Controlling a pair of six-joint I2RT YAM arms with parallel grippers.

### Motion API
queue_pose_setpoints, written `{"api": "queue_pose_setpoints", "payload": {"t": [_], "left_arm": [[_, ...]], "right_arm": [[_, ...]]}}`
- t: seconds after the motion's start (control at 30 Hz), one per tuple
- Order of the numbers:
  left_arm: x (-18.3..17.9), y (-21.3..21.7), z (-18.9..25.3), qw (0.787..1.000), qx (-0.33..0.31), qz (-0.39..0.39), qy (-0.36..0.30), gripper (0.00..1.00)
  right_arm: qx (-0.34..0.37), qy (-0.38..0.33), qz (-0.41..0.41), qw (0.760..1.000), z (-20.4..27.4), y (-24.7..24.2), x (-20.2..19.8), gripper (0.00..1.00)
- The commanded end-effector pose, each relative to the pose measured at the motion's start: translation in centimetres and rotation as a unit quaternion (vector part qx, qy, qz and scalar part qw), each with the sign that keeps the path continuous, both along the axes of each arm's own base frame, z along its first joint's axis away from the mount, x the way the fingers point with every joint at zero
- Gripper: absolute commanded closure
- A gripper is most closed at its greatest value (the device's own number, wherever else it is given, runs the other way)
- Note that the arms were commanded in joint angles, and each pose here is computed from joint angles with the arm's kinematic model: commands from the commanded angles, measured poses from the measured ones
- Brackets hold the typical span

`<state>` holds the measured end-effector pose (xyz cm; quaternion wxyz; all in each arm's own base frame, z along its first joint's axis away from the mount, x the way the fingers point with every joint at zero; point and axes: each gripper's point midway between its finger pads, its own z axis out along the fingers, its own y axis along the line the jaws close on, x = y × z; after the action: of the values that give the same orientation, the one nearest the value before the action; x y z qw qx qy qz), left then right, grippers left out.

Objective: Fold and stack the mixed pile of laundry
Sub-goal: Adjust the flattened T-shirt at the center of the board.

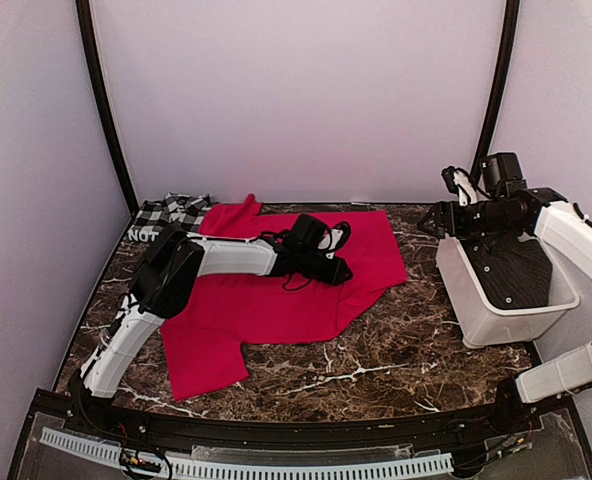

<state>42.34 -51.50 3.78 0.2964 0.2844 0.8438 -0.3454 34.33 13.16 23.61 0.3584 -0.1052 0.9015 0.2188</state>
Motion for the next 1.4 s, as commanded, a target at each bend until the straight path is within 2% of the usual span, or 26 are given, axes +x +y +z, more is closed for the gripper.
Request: {"api": "queue_pose_setpoints", "payload": {"t": [0.0,0.13,0.23,0.4,0.63,0.8,0.83,0.9,0.93,1.03,1.1,1.2,1.3,1.33,1.37], "left_arm": [[-1.1,-1.7,4.2,0.999,-0.023,-0.028,-0.031,0.91],[-3.0,-3.1,6.4,0.997,-0.029,-0.056,-0.055,1.00],[-5.1,-4.4,8.3,0.993,-0.030,-0.083,-0.083,1.00],[-10.8,-7.8,10.1,0.981,-0.043,-0.156,-0.107,1.00],[-18.2,-10.9,8.7,0.964,-0.076,-0.246,-0.074,1.00],[-20.7,-13.1,6.8,0.958,-0.078,-0.269,-0.058,1.00],[-21.1,-13.6,6.5,0.958,-0.077,-0.270,-0.055,0.99],[-21.4,-13.9,5.9,0.960,-0.065,-0.269,-0.047,0.84],[-21.4,-13.9,5.8,0.961,-0.063,-0.268,-0.043,0.73],[-21.2,-12.5,7.3,0.964,-0.068,-0.254,-0.028,0.56],[-20.3,-10.4,9.3,0.971,-0.079,-0.220,-0.042,0.41],[-18.3,-5.8,12.1,0.982,-0.095,-0.154,-0.046,0.35],[-16.3,1.5,13.1,0.994,-0.094,-0.059,-0.025,0.35],[-14.5,4.3,14.9,0.993,-0.113,-0.014,-0.014,0.35],[-14.3,7.1,12.1,0.996,-0.087,0.020,0.008,0.35]], "right_arm": [[0.004,-0.019,0.001,1.000,1.0,-0.2,-0.3,0.22],[0.007,-0.025,0.001,1.000,1.5,-0.2,-0.6,0.22],[0.009,-0.030,0.000,1.000,1.9,-0.3,-0.9,0.22],[0.011,-0.040,-0.004,0.999,2.9,-0.5,-1.3,0.22],[0.010,-0.047,-0.009,0.999,3.9,-0.8,-2.0,0.22],[0.010,-0.042,-0.008,0.999,3.7,-0.8,-2.2,0.22],[0.010,-0.042,-0.008,0.999,3.7,-0.8,-2.3,0.22],[0.011,-0.040,-0.005,0.999,3.6,-0.7,-2.4,0.22],[0.013,-0.039,-0.002,0.999,3.6,-0.6,-2.4,0.22],[0.018,-0.036,0.007,0.999,3.2,-0.3,-2.5,0.22],[0.024,-0.035,0.015,0.999,3.1,0.1,-2.5,0.22],[0.040,-0.030,0.038,0.998,2.7,1.4,-2.8,0.23],[0.030,-0.016,0.066,0.997,1.5,3.2,-3.2,0.23],[0.024,-0.011,0.075,0.997,1.0,3.7,-3.3,0.23],[0.022,-0.005,0.085,0.996,0.5,4.4,-3.5,0.23]]}}
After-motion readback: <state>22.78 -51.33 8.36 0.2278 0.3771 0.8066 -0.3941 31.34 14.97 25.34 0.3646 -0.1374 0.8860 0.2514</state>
